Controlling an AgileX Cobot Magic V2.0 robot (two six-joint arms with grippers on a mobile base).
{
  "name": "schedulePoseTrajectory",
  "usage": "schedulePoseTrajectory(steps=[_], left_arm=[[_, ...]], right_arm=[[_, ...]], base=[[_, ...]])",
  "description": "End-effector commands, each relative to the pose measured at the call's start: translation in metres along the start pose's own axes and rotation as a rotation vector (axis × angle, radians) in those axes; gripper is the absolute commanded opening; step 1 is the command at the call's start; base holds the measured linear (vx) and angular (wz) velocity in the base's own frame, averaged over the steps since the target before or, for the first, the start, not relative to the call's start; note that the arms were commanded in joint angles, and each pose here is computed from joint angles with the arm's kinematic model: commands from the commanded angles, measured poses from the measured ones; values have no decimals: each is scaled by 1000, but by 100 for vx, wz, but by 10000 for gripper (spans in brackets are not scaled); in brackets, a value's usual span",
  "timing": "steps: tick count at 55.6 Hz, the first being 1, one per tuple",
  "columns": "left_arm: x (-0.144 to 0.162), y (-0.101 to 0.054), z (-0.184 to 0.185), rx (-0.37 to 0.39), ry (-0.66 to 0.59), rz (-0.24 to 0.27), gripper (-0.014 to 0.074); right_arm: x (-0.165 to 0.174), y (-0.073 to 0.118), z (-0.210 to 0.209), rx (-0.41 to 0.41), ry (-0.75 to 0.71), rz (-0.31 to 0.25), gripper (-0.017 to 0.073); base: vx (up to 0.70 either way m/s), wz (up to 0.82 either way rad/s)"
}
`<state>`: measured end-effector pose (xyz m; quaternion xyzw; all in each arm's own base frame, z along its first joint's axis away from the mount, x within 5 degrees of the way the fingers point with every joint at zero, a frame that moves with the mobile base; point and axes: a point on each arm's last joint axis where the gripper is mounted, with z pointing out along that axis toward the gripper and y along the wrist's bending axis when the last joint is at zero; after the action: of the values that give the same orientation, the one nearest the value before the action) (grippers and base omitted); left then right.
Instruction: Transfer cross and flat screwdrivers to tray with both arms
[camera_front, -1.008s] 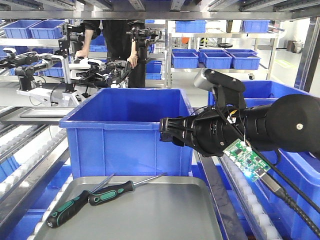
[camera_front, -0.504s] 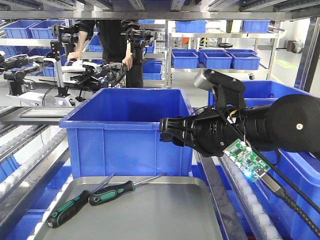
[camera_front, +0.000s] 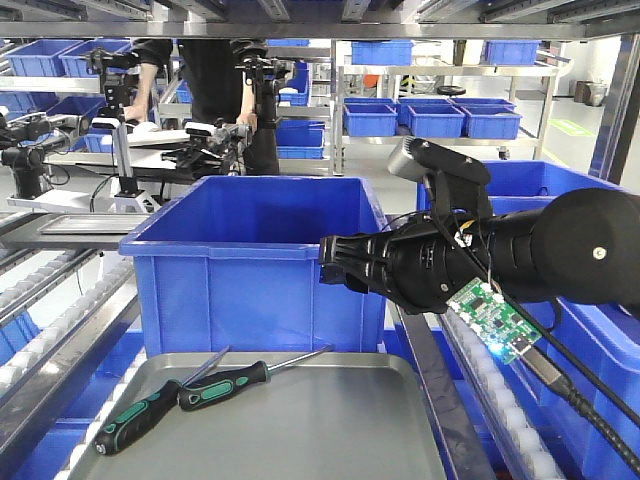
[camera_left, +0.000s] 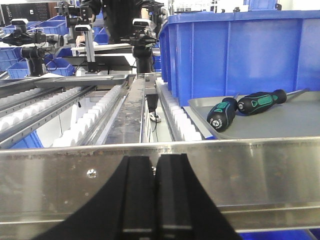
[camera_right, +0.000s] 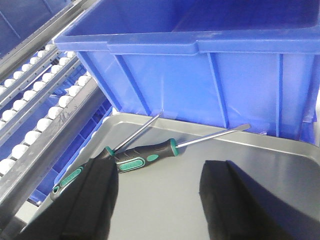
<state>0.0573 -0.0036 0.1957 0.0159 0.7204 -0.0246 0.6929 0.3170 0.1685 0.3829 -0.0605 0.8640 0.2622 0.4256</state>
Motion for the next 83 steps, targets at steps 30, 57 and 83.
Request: schedulePoseTrajectory(steps=[30,57,83], left_arm=[[-14,0,0,-4,-84,-14,-6],[-14,0,0,-4,-84,-14,-6],[-14,0,0,-4,-81,-15,-6]], right_arm=[[54,-26,-104,2,-422,-62,281],[237,-120,-180,413,-564,-178,-13],[292,-137,-171,455,-580,-224,-9]], base=[[0,0],[0,0],[0,0]])
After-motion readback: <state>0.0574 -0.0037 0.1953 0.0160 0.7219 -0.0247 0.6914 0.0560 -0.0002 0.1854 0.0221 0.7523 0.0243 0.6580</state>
